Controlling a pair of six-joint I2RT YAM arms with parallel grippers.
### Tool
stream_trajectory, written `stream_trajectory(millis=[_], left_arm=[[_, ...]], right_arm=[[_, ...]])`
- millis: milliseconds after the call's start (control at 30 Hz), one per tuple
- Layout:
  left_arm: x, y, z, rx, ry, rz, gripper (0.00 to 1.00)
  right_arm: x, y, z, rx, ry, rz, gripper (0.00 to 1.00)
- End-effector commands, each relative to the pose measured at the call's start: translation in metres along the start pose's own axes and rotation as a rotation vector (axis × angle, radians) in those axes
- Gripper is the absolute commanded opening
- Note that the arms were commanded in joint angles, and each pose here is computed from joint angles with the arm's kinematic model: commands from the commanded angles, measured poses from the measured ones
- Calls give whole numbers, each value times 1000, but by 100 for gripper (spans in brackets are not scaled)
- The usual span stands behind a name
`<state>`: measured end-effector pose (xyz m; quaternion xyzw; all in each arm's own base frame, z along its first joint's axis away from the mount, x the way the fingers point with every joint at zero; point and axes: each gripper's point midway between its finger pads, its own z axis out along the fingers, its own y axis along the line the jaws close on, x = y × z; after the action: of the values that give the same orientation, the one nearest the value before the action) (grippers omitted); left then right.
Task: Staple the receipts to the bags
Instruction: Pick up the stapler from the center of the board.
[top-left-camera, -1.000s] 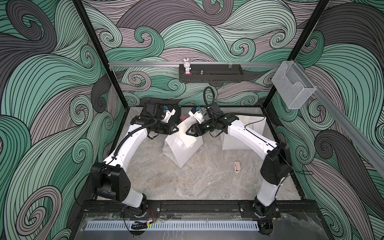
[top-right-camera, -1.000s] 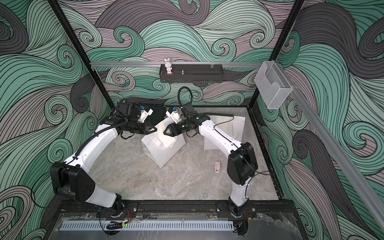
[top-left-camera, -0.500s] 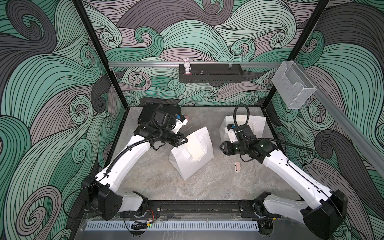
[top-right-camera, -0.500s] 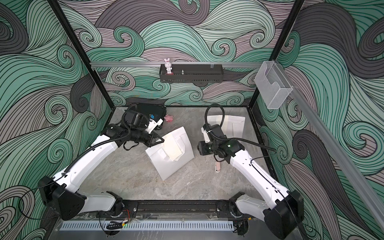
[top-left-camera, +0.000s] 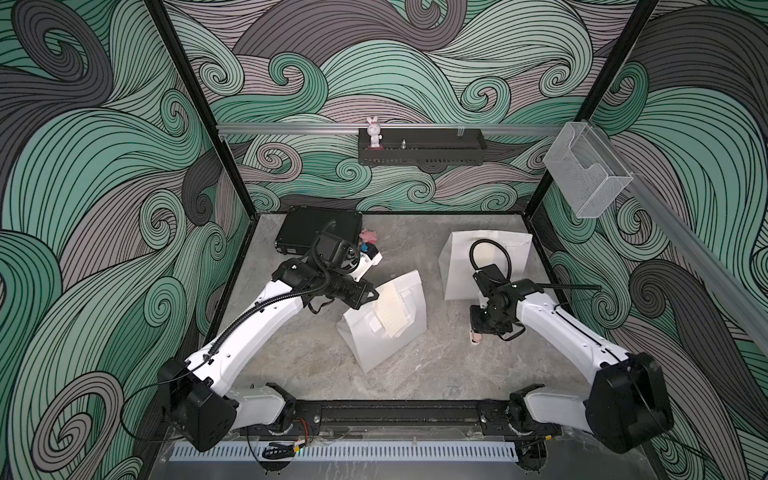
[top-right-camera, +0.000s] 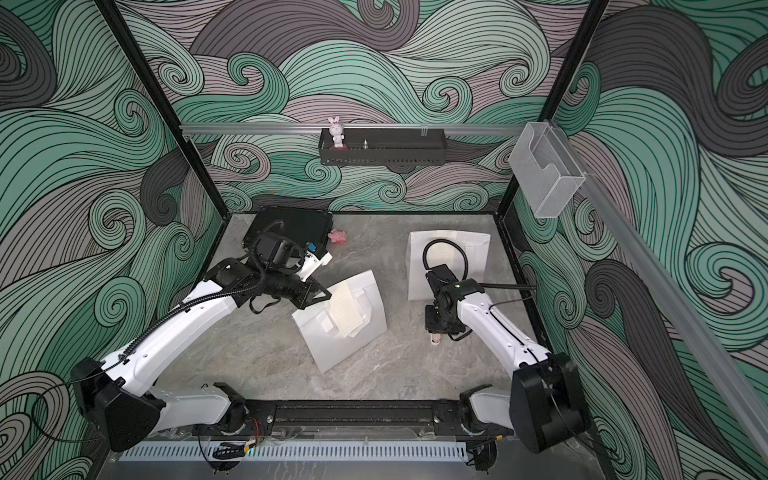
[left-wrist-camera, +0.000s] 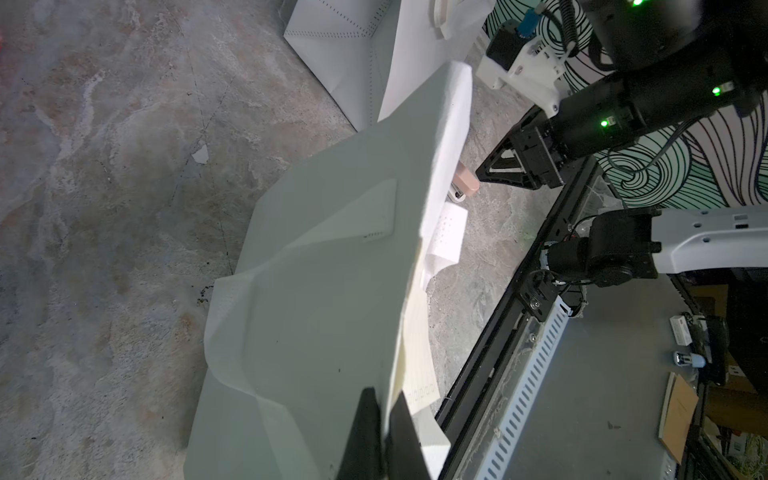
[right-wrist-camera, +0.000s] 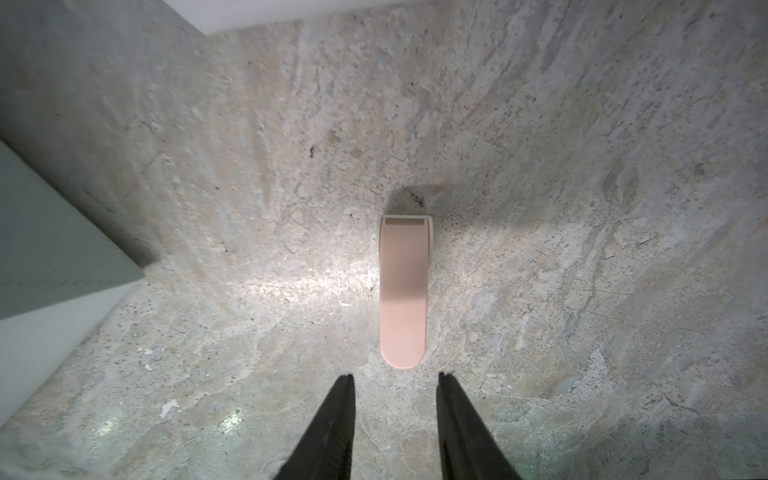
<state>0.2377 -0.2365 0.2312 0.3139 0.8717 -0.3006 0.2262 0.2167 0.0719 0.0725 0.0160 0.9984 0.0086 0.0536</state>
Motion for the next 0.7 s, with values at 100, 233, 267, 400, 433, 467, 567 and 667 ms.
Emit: stream_trajectory(millis=[100,233,267,400,433,467,567,667], left_arm=[[6,-6,-1,7,11,24,0],[6,-7,0,11,13,27,0],[6,-7,0,11,12,29,0],[7,-6,2,14,18,27,0],[7,-7,2,16,18,27,0],[7,-6,3,15,19,26,0],[6,-7,3,16,18,29,0],[6,-6,3,15,20,29,0]], right_arm=[[-5,-3,10,36,60,-17,42],[-6,-3,18,37,95,-12,42],[-6,-2,20,33,100,-13,42],[-8,-1,28,33,127,-13,42],[-8,0,30,28,133,-13,40],[-9,1,31,25,135,-14,40],[-7,1,35,26,154,-15,35],[-8,2,33,21,144,-14,30]])
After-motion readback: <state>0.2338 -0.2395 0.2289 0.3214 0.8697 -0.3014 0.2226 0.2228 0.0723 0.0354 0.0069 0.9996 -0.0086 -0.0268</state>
